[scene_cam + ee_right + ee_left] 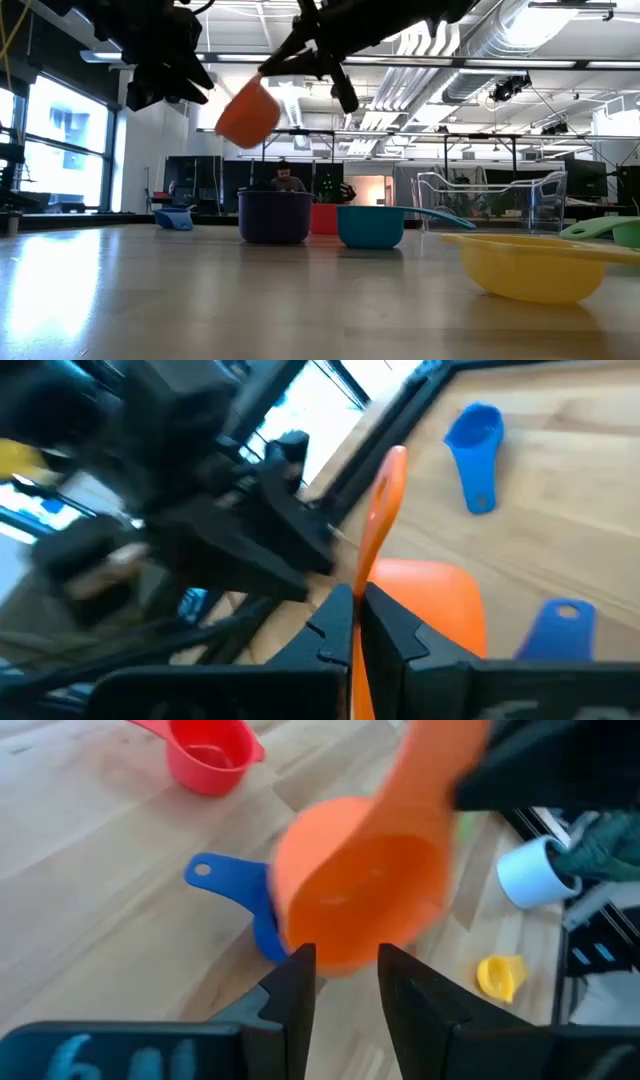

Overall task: Nest measuring cups in basket
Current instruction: Stack the orange measuring cup on top of the purple measuring cup

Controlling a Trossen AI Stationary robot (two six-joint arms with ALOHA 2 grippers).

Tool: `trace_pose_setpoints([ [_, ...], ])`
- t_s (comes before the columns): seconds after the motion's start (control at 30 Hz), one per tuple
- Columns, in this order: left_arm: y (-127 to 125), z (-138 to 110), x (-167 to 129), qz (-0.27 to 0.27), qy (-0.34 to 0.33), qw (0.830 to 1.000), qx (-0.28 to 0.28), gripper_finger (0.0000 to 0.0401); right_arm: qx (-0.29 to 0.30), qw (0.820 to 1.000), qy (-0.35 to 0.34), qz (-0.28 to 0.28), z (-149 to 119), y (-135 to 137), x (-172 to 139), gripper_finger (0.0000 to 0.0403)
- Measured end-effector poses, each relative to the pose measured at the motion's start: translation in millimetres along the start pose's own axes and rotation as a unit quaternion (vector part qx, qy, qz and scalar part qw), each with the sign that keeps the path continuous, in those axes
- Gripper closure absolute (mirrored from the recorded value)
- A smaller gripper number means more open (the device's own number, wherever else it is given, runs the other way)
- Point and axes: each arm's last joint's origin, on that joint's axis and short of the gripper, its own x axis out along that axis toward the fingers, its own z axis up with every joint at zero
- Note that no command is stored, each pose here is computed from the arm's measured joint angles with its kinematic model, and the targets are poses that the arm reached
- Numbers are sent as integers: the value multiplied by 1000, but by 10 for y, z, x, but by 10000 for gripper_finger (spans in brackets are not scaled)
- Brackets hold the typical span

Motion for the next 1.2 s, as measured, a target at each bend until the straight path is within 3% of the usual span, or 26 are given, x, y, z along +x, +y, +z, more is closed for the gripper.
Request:
trace_pose_setpoints([
  [0.3, 1, -15, 0, -11, 18, 1000, 16, 299, 1, 997, 63, 40, 226, -114, -16, 403],
  [0.7, -13, -24, -1, -33, 34, 998, 28, 299, -3, 973, 175, 149, 751, -594, 35, 403],
  [0.9, -13, -21, -1, -30, 31, 999, 20, 300, -23, 955, 212, 208, 990, -854, 18, 403],
  [1.2, -18, 3, 1, -22, 10, 1000, 12, 300, -44, 908, 258, 326, 1103, -1135, 121, 403],
])
